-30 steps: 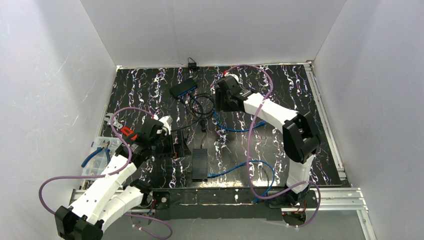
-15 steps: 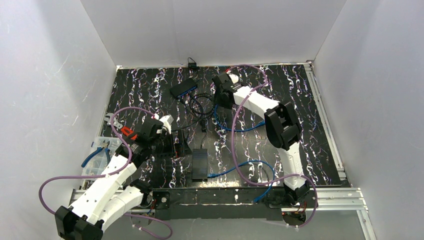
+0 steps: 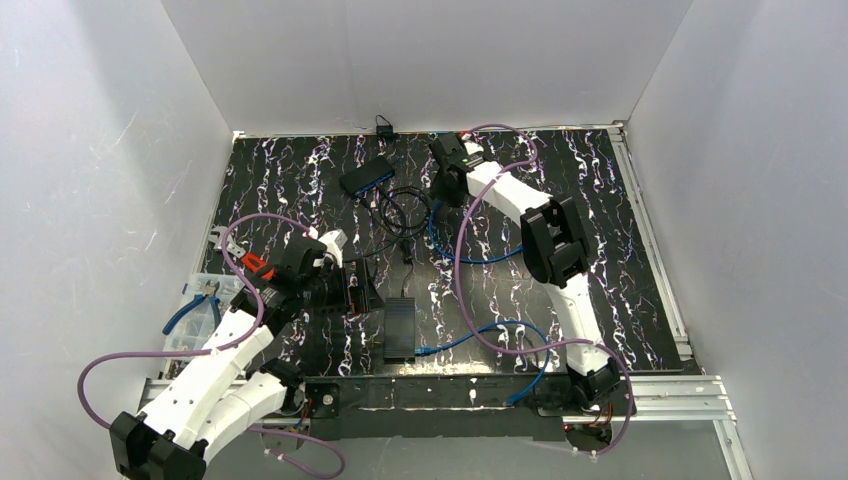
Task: Insert the plug into the switch port
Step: Pick up the connector from the center of the board.
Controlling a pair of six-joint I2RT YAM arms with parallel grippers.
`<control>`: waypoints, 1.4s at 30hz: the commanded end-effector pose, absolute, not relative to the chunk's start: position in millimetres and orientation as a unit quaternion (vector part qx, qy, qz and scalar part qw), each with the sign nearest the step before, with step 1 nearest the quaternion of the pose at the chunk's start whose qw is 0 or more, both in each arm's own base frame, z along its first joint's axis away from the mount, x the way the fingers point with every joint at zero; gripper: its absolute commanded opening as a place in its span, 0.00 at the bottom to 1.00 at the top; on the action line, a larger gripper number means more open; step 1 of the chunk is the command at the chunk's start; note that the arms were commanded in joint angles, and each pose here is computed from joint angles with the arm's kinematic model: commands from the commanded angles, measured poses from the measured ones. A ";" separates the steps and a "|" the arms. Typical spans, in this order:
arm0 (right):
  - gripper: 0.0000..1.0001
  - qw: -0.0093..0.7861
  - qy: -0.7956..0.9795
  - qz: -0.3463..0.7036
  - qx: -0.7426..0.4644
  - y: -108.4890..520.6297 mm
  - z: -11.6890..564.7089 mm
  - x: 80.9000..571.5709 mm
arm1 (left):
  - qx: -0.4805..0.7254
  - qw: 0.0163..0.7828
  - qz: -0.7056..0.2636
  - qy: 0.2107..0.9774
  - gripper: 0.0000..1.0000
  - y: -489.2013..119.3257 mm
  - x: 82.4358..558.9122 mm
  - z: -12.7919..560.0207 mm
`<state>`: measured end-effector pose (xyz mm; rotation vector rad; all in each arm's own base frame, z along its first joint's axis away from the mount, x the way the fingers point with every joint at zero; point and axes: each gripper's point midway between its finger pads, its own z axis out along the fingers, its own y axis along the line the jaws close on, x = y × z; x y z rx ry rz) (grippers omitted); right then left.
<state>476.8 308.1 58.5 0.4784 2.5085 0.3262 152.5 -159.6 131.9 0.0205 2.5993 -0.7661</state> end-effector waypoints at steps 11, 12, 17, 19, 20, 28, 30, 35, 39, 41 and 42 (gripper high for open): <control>0.45 0.257 0.938 0.120 0.201 305.7 40.6 482.9 | 0.014 0.204 -0.279 0.938 0.98 -159.7 148.2 129.7; 0.45 0.255 0.938 0.120 0.201 305.9 39.3 483.1 | 0.014 0.204 -0.279 0.938 0.98 -159.7 147.8 129.9; 0.38 0.248 0.939 0.125 0.201 308.0 33.0 485.2 | 0.013 0.204 -0.280 0.938 0.98 -159.3 147.1 130.2; 0.35 0.243 0.941 0.126 0.200 308.2 28.9 485.0 | 0.013 0.204 -0.279 0.938 0.98 -159.5 147.4 130.3; 0.33 0.241 0.941 0.127 0.200 308.3 27.3 484.8 | 0.013 0.203 -0.279 0.939 0.98 -159.3 147.1 129.7; 0.27 0.230 0.944 0.130 0.199 308.6 18.4 485.1 | 0.014 0.203 -0.280 0.938 0.98 -159.7 147.3 129.6; 0.25 0.228 0.944 0.130 0.198 309.0 17.2 485.4 | 0.014 0.204 -0.280 0.938 0.98 -159.7 147.4 130.1; 0.01 0.217 0.946 0.144 0.194 308.7 15.4 485.8 | 0.014 0.202 -0.280 0.938 0.98 -159.9 147.0 129.7; 0.01 0.244 0.939 0.159 0.182 301.3 27.1 488.5 | 0.015 0.201 -0.279 0.939 0.98 -159.8 147.0 129.5; 0.01 0.267 0.934 0.166 0.167 297.5 37.9 489.6 | 0.016 0.204 -0.279 0.938 0.98 -159.5 148.1 129.7; 0.01 0.274 0.933 0.170 0.158 297.1 43.3 488.2 | 0.016 0.205 -0.278 0.939 0.98 -159.2 148.0 130.0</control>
